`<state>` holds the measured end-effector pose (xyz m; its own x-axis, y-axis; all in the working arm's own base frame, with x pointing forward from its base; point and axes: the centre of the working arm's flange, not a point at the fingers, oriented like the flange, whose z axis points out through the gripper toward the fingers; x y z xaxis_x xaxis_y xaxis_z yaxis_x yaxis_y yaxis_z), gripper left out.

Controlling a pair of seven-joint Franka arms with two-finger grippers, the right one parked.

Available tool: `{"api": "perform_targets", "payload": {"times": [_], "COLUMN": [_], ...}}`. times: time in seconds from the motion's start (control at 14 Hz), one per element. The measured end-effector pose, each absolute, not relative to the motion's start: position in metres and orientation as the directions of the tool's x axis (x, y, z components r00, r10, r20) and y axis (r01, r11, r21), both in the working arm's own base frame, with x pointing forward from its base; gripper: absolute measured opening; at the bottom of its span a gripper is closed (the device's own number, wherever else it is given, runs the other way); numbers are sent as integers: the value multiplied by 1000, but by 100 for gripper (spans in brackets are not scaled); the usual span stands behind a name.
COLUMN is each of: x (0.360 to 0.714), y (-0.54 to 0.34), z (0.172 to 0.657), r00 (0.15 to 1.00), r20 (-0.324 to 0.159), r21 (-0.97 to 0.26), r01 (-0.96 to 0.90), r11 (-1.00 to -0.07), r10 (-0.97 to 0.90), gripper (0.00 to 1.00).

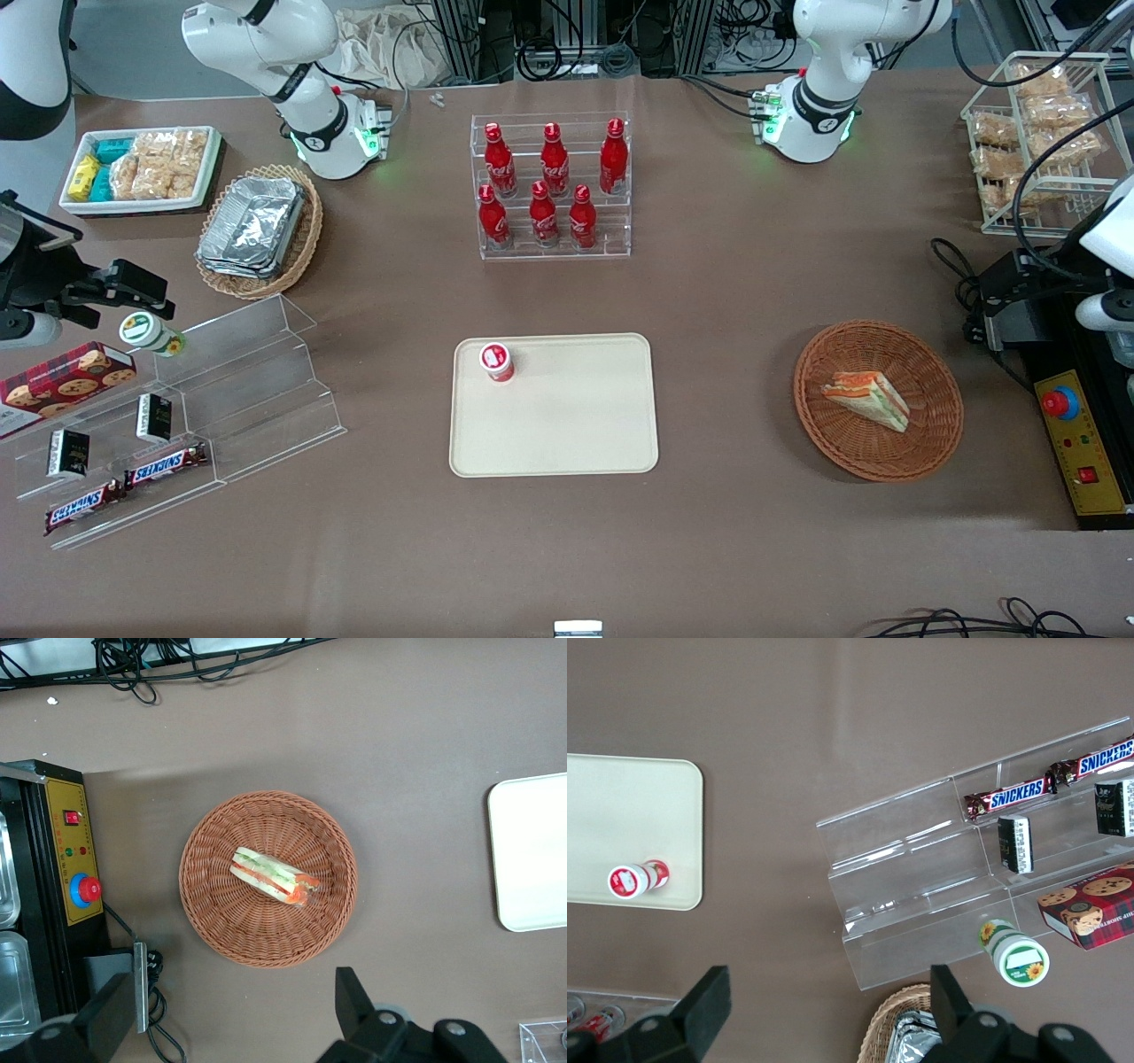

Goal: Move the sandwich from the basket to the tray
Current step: 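Move the left gripper over the wicker basket holding the sandwich, then lower the open left gripper onto the wrapped sandwich in the basket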

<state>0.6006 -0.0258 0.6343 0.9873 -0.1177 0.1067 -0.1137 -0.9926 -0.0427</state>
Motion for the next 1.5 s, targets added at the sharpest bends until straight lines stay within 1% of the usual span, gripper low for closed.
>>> {"api": "perform_targets", "payload": {"times": [0.43, 0.64, 0.79, 0.93, 1.07, 1.29, 1.36, 1.5], "x": [601, 600, 599, 600, 599, 593, 592, 591], "y": [-22, -22, -22, -22, -22, -9, -4, -2], "z": [634, 625, 608, 587, 551, 504, 495, 477], "r00": [988, 991, 993, 993, 994, 999, 1000, 995], "r20": [104, 79, 48, 38, 29, -16, -18, 3], "r21": [-43, -42, -39, -38, -18, 31, 34, 35], "r01": [-107, -107, -109, -111, -103, -38, -2, 95], "r11": [-993, -993, -993, -993, -994, -999, -999, -995], "r10": [-111, -110, -111, -113, -104, -38, -3, 95], "gripper": [100, 100, 100, 100, 100, 100, 100, 100]}}
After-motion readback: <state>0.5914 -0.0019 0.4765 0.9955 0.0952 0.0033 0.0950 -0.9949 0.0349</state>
